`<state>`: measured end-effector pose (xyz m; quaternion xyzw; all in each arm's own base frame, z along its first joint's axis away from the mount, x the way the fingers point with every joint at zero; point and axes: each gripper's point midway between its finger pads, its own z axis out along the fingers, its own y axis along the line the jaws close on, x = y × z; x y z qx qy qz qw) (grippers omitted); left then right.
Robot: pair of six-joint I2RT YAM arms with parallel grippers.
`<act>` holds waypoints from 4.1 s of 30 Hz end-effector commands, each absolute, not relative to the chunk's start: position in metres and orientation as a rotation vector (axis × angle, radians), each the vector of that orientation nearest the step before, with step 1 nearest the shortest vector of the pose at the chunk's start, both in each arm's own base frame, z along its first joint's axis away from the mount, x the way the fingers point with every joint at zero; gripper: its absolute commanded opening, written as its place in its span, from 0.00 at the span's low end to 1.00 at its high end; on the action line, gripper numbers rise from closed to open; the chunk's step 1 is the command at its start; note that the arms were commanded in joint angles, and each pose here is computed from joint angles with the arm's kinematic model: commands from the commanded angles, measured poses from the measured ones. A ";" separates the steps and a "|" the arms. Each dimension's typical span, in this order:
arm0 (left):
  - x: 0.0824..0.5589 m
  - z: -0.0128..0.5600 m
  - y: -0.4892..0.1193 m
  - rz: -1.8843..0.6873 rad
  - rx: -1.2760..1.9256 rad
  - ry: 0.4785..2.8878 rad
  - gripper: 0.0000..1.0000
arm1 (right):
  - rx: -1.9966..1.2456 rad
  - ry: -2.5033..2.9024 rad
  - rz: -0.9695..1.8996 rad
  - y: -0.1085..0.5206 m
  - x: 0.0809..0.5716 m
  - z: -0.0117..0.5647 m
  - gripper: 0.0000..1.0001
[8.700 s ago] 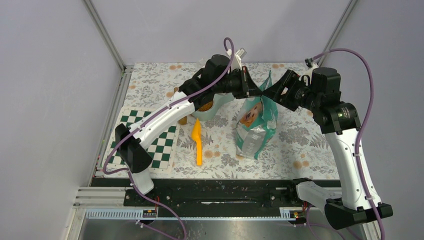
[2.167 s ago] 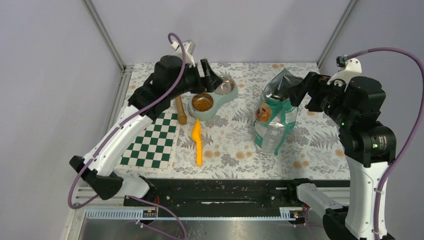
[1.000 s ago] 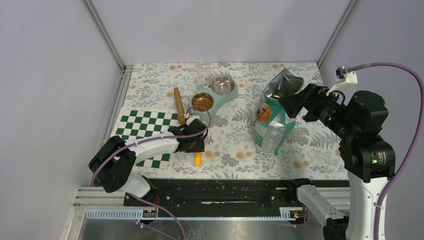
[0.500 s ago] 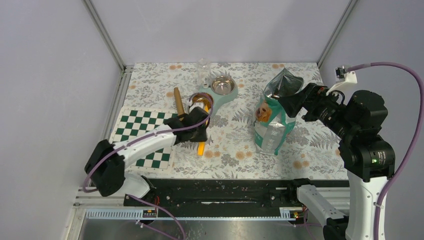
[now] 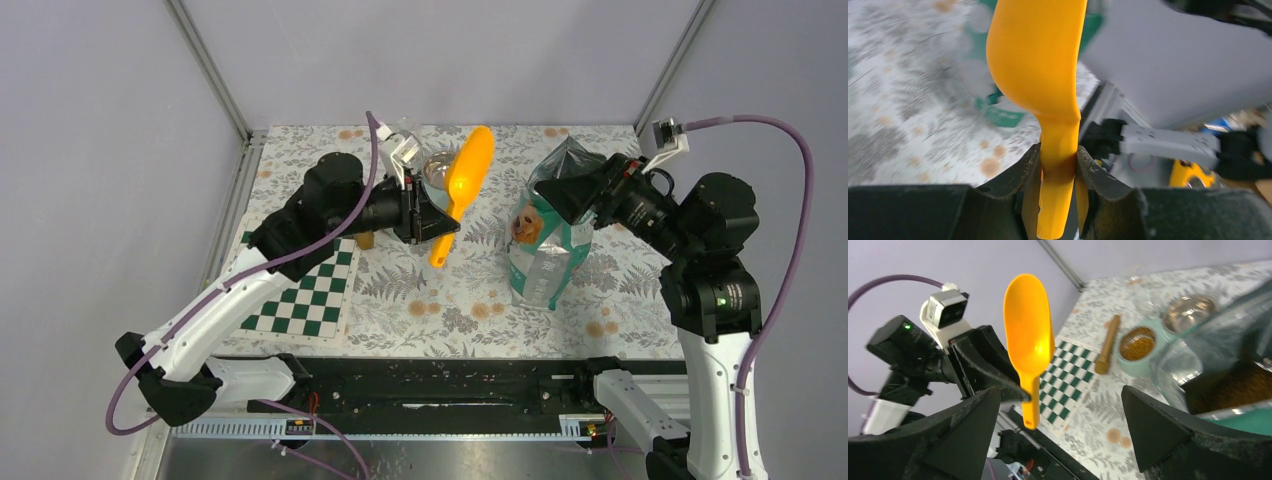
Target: Serve the pet food
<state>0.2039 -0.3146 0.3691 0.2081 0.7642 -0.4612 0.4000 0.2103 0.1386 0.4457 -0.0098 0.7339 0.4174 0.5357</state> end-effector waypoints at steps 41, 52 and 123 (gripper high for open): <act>0.189 0.491 -0.313 -1.450 0.384 1.533 0.90 | -0.041 1.450 1.305 0.173 0.194 0.553 0.00; 0.185 0.531 -0.294 -1.708 0.044 1.416 0.85 | 0.368 1.355 1.331 0.141 0.221 0.537 0.00; 0.249 0.510 -0.267 -1.185 -0.026 1.406 0.00 | 0.395 1.768 0.439 0.064 0.246 0.436 0.94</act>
